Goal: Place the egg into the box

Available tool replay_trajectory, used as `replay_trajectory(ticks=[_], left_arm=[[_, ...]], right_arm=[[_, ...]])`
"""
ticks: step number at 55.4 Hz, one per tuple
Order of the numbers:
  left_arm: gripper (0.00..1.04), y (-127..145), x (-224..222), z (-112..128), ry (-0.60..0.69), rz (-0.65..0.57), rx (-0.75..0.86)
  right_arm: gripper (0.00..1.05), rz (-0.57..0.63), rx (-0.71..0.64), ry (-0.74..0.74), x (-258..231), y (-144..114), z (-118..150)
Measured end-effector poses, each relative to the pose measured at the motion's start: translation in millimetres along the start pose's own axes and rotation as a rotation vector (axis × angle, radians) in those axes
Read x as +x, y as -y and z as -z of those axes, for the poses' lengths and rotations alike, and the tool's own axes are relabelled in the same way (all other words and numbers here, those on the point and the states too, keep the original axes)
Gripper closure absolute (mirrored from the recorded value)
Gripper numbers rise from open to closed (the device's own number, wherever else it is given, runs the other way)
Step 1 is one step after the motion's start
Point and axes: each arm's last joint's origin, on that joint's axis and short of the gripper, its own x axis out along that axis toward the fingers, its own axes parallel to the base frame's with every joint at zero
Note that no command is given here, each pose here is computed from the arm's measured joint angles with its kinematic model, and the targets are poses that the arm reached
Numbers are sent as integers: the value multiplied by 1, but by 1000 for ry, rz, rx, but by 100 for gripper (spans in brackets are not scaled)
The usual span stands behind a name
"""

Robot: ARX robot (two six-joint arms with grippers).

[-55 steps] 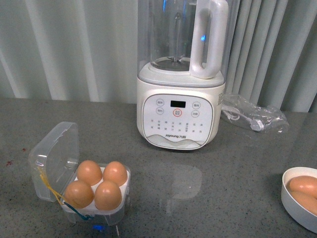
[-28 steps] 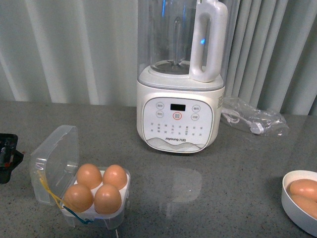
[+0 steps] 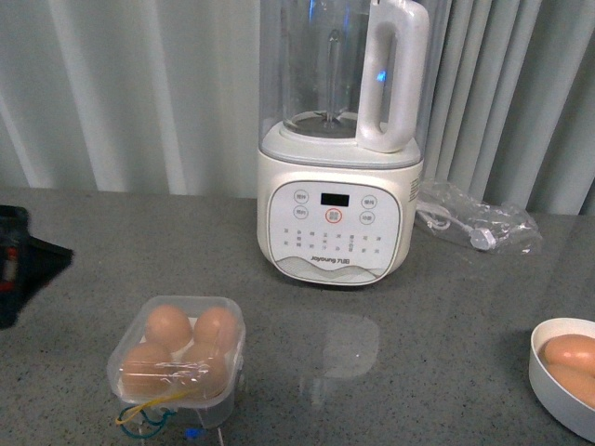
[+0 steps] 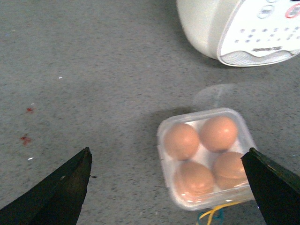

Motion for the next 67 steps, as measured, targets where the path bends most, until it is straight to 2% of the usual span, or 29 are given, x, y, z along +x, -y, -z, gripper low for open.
replay_trajectory(ticks=[3, 5, 9, 13, 19, 32, 49, 67], left_arm=[[8, -3, -1, 0, 18, -25, -4], [13, -5, -1, 2, 88, -73, -19], [25, -5, -7, 12, 256, -132, -42], [43, -2, -23, 22, 390, -136, -53], [61, 0, -37, 27, 429, -140, -58], [102, 4, -58, 48, 417, -138, -70], [101, 9, -79, 75, 406, -137, -74], [101, 11, -99, 72, 441, -138, -72]], right_arm=[[7, -1, 0, 0, 0, 0, 0], [7, -1, 0, 0, 0, 0, 0], [7, -1, 0, 0, 0, 0, 0], [7, 2, 0, 0, 0, 0, 0], [7, 0, 0, 0, 0, 0, 0], [7, 0, 0, 0, 0, 0, 0], [7, 0, 0, 0, 0, 0, 0], [7, 0, 0, 0, 0, 0, 0]])
